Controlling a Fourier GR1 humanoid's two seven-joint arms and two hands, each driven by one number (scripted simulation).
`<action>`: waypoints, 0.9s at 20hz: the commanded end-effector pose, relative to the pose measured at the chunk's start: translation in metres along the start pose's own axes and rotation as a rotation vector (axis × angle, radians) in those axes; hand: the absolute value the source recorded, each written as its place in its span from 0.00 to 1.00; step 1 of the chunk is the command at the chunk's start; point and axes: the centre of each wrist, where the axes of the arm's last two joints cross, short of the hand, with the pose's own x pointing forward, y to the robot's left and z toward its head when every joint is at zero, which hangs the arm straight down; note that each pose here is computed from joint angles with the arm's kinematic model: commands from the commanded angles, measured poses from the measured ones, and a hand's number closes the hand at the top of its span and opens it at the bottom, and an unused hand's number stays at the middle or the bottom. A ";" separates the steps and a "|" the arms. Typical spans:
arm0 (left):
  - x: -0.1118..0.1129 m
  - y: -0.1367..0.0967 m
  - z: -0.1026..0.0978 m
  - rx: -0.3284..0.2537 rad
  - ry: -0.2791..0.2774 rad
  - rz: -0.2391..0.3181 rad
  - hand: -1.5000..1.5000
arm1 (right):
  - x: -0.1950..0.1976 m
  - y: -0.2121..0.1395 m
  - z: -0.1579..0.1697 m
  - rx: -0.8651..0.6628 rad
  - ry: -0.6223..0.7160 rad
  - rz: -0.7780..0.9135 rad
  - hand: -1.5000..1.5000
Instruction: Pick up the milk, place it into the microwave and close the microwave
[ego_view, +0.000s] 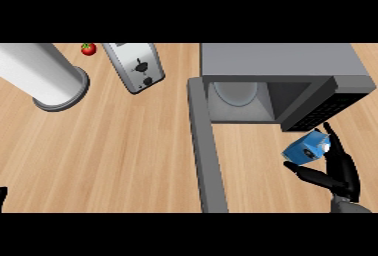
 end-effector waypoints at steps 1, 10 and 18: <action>-0.001 0.005 0.003 0.012 -0.003 -0.005 0.00 | -0.001 0.005 -0.017 0.055 -0.099 -0.095 1.00; 0.004 -0.004 0.001 0.008 0.019 0.026 0.00 | 0.019 0.041 -0.024 -0.155 -0.221 0.074 1.00; -0.008 0.001 -0.007 -0.024 0.014 0.042 0.00 | 0.015 0.035 -0.025 0.221 -0.421 -0.200 1.00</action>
